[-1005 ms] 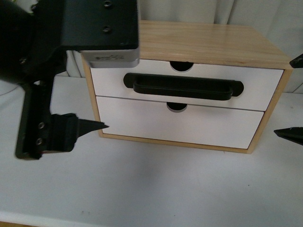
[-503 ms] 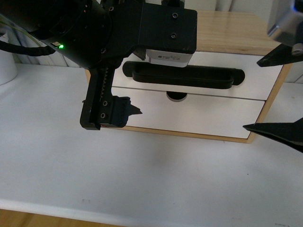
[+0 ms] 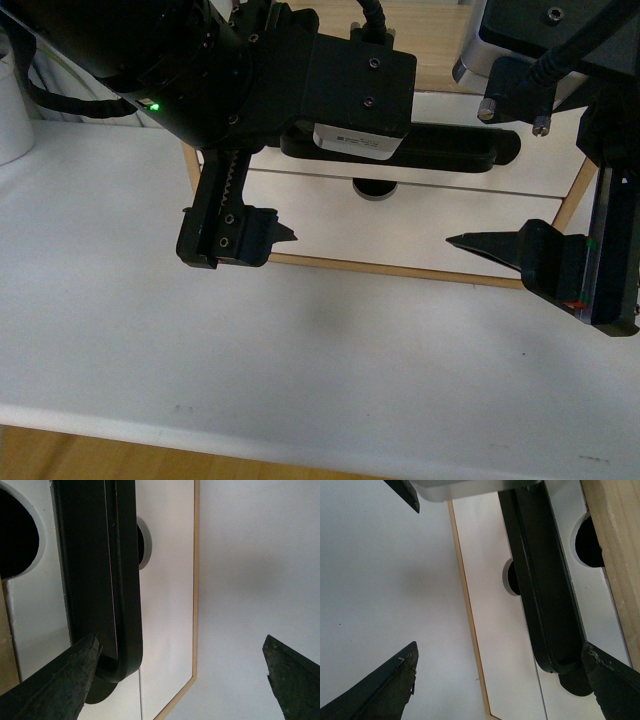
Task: Pull drawer
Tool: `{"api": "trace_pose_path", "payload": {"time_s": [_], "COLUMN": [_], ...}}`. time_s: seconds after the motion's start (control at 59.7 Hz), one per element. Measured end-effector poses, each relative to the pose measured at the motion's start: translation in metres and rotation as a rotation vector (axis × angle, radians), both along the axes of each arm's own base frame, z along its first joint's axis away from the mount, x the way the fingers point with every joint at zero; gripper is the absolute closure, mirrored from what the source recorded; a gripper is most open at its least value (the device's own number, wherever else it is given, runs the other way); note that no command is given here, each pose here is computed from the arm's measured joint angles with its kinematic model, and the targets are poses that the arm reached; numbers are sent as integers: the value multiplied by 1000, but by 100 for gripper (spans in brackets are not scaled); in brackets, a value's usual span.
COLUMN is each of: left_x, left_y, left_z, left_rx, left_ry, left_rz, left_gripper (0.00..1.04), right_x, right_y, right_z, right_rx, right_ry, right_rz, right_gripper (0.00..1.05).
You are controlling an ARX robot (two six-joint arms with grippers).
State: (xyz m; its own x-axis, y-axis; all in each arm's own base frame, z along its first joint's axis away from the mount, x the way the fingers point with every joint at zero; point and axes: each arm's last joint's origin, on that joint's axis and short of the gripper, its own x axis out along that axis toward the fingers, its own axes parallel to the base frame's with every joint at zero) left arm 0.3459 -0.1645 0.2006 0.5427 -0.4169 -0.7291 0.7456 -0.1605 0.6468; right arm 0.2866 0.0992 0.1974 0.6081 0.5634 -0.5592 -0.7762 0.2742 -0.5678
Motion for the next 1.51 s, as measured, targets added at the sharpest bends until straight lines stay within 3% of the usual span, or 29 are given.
{"api": "trace_pose_path", "payload": {"time_s": [0.586,1.508], "left_x": [12,14], "left_y": [-6,-4], "left_z": [-16,-16], "left_rx": [51,55], "left_ry": [16,24], "left_rz": [-19,-30], "left_gripper": [6,6], "right_x": [11,25], "right_y": [8,22], "right_z": [-7,-26], "right_rx": [23,-9], "right_ry": [-3,60], "right_rz": [-7,8], "right_gripper": [9,9]}}
